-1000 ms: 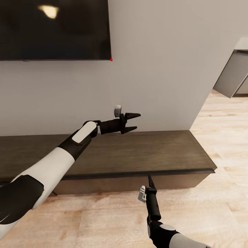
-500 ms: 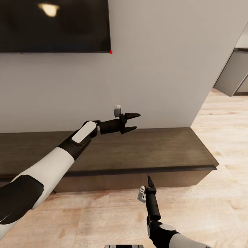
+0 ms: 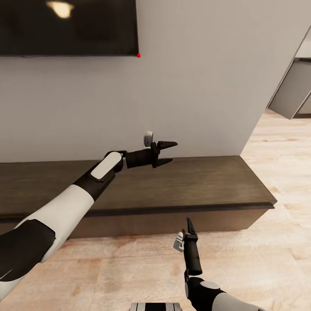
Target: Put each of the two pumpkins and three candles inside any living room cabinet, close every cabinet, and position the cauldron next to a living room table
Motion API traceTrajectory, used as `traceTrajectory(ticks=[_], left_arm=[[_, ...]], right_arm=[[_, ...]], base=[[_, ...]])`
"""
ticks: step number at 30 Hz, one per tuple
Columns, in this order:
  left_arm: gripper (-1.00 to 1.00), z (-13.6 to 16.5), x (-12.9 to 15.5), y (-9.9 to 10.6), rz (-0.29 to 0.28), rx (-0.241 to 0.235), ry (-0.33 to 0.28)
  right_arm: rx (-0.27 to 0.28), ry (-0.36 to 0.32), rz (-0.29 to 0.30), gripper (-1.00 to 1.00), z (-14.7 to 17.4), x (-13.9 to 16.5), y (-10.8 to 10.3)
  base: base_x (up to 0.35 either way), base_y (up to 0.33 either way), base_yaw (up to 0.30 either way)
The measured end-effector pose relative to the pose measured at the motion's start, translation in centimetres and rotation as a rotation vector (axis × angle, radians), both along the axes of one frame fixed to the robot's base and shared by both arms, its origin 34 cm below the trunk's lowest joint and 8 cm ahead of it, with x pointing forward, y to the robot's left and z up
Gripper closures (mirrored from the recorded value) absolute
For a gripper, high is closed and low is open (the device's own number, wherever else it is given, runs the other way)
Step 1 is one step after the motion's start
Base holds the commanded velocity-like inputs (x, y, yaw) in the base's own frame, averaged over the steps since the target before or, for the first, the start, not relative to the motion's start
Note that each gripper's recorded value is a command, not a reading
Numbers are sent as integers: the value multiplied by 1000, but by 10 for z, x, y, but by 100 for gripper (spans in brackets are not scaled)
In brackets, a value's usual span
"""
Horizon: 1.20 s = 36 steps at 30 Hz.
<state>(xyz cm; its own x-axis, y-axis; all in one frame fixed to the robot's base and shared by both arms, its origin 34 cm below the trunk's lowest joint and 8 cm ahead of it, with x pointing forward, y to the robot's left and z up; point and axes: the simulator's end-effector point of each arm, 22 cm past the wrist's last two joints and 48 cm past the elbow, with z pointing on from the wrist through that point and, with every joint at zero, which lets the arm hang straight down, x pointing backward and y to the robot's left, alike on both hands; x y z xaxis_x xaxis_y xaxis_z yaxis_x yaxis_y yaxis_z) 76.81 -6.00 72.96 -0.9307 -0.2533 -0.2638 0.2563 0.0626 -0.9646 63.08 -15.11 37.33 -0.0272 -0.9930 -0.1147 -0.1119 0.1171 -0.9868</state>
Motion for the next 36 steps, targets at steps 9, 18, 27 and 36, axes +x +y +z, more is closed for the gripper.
traceTrajectory(ticks=[9, 18, 27, 36], left_arm=[[-100, -20, -6, -1, -2, -1, 0], [-100, -34, -8, -2, -3, -4, 8], [-100, -34, -7, -1, -2, -4, 7], [-100, -32, -8, -2, -5, -9, 5]], right_arm=[[-4, -33, 9, -100, -13, -5, 2], [-1, -39, 16, -100, -23, -8, 5], [-9, -92, 37, -100, -11, -7, 10], [-9, -93, 51, -100, -11, -8, 17]], base=[[0, 0, 0], [0, 0, 0], [0, 0, 0], [135, 0, 0]])
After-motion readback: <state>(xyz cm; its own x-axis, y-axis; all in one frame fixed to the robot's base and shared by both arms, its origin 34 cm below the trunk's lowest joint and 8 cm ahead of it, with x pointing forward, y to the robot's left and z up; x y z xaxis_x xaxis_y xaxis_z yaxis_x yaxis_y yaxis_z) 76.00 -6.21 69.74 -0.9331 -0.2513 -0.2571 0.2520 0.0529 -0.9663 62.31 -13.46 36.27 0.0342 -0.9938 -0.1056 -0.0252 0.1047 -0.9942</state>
